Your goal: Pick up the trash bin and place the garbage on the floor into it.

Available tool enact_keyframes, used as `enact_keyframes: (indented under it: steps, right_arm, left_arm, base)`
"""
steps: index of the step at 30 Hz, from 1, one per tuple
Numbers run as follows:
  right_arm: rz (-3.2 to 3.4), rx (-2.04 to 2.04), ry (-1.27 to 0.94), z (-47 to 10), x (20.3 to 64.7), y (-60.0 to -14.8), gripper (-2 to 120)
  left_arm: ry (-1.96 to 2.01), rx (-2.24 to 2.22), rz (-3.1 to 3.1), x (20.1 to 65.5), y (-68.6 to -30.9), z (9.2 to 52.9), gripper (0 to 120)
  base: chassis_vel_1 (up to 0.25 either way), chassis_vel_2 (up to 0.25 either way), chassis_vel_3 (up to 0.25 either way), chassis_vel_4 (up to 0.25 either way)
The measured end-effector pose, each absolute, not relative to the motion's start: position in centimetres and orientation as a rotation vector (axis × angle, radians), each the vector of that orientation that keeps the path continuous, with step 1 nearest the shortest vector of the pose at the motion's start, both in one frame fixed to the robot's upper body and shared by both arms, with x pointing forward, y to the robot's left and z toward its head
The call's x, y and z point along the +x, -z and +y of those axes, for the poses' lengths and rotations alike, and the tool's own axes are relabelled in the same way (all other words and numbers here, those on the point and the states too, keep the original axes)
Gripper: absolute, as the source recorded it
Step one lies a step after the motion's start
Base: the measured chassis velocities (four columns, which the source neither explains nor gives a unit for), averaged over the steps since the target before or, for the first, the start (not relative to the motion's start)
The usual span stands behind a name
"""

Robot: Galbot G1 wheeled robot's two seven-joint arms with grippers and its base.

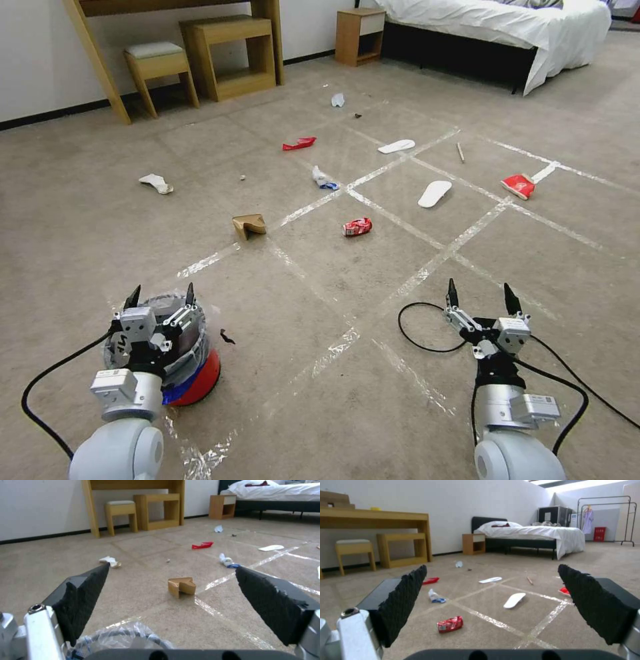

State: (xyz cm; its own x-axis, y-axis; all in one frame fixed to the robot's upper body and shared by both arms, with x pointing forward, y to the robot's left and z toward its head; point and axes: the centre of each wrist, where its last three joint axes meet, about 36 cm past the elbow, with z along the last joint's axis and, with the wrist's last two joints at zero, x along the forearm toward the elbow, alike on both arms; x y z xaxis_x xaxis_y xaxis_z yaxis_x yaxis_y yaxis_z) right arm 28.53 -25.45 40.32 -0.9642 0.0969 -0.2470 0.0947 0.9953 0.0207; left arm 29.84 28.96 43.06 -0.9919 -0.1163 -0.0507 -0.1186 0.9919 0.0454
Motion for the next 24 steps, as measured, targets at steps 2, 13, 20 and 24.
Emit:
enact_keyframes:
  steps: [2,13,20,24]
  right_arm:
    - [2.883,0.137,-0.010,-25.6,28.5,-40.4,100]
    - [2.880,0.142,-0.026,-25.8,29.0,-39.6,100]
    - [2.867,0.149,-0.037,-26.1,29.6,-39.6,100]
    - [2.860,0.147,-0.040,-26.3,29.9,-39.5,100]
  left_arm:
    - [-0.079,-0.179,3.089,29.7,-43.0,29.2,100]
    - [-0.068,-0.170,3.093,29.8,-42.9,29.9,100]
    - [-0.078,-0.175,3.101,29.5,-42.8,30.3,100]
    - [-0.075,-0.175,3.101,29.4,-42.8,30.6,100]
  base:
    - [0.000,0.000,0.000,0.000]
    - [0.000,0.000,0.000,0.000]
    - [0.000,0.000,0.000,0.000]
    - [0.000,0.000,0.000,0.000]
